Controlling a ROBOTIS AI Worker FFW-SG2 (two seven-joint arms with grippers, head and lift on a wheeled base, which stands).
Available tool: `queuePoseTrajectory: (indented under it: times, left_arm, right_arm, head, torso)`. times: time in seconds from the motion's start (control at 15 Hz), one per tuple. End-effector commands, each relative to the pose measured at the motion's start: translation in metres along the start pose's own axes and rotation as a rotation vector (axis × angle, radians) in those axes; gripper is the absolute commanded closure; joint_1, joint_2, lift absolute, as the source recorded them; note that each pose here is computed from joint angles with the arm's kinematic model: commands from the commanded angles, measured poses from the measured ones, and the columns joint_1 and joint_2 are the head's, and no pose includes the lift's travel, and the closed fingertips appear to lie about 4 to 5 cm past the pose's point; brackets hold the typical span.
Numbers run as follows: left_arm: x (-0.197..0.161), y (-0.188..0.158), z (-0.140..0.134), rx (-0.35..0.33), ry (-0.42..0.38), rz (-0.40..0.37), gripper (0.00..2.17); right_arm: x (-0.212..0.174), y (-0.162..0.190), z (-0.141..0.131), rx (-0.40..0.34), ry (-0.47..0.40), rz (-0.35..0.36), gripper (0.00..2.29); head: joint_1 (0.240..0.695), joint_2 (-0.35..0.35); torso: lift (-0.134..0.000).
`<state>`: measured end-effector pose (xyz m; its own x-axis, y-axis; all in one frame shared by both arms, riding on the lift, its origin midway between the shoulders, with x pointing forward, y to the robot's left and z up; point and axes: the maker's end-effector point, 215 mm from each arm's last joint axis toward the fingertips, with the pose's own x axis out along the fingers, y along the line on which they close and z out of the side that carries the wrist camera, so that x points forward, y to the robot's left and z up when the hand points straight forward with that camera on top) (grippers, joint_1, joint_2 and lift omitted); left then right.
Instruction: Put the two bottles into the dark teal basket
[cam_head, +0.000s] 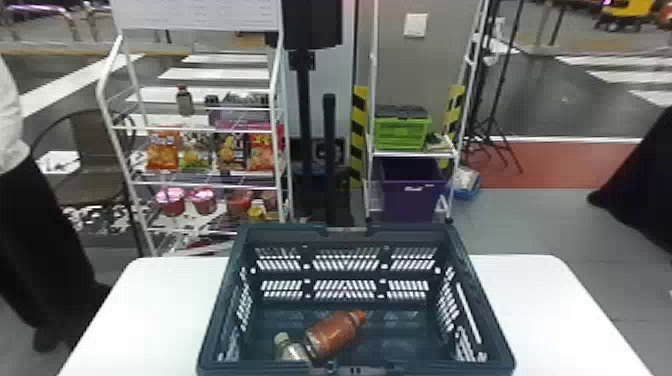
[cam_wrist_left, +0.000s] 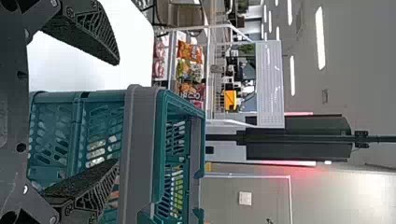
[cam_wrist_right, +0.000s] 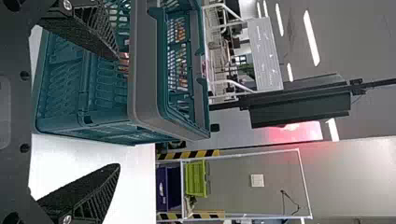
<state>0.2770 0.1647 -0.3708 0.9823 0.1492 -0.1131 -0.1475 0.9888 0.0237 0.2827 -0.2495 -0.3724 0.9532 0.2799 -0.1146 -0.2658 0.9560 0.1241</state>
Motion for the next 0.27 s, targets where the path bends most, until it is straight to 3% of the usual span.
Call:
queuePoseTrajectory:
  times: [0.0, 0.2]
  left_arm:
    - [-0.0002, 0.0014, -0.0014, 0.001, 0.002, 0.006, 0.13]
    - [0.0, 0.0031, -0.0045, 0.004, 0.007, 0.013, 0.13]
  right_arm:
    - [0.0, 0.0007, 0.0014, 0.001, -0.003, 0.001, 0.07]
    - [0.0002, -0.0001, 0.002, -0.001, -0.005, 0.0, 0.06]
  head:
    - [0.499, 0.0]
    - [0.499, 0.0]
  torso:
    - [0.0]
    - [0.0]
